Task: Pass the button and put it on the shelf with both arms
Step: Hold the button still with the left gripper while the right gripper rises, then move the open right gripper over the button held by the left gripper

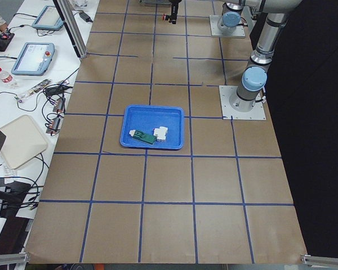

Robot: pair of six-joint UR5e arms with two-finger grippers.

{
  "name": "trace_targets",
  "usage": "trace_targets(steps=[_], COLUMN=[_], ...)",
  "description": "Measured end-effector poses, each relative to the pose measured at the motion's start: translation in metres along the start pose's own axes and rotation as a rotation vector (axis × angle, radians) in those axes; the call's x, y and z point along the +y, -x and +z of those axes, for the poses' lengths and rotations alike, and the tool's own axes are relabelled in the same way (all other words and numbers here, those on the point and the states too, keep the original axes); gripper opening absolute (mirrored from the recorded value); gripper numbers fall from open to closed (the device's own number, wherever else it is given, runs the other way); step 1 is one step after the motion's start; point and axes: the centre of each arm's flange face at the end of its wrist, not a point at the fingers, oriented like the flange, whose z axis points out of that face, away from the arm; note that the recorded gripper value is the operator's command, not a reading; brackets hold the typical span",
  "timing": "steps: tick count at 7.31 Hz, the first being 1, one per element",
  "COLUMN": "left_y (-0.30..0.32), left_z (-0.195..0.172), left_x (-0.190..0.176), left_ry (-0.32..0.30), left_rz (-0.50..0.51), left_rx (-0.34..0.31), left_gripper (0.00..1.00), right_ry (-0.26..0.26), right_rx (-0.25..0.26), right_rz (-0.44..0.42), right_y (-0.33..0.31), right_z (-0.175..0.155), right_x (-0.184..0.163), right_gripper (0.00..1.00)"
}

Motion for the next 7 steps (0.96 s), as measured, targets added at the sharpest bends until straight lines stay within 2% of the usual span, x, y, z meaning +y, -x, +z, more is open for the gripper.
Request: trace_targets(steps=[1, 2, 5, 6, 7], left_y=[0.0, 0.0, 0.0, 0.0, 0.0], left_z=[0.0, 0.0, 0.001, 0.001, 0.001], left_x=[0.0, 0.0, 0.0, 0.0, 0.0], left_ry=[0.0, 0.001, 0.004, 0.003, 0.002], left_rz=[0.0, 0.0, 0.0, 0.0, 0.0], left_rx=[0.0, -0.001, -0.003, -0.003, -0.002], left_gripper=[0.02, 0.02, 0.02, 0.02, 0.02], right_ry=[0.013, 0.045, 0.163, 0.176, 0.182], right_rx=[0.014, 0.055, 0.293, 0.337, 0.355], right_rz=[0.04, 0.117, 0.286, 0.308, 0.317], right_y=[0.003, 0.008, 0.05, 0.057, 0.059], right_z=[0.001, 0.0, -0.005, -0.007, -0.007], right_x=[0.001, 0.003, 0.019, 0.02, 0.02], right_gripper=[1.0, 1.0, 1.0, 1.0, 1.0])
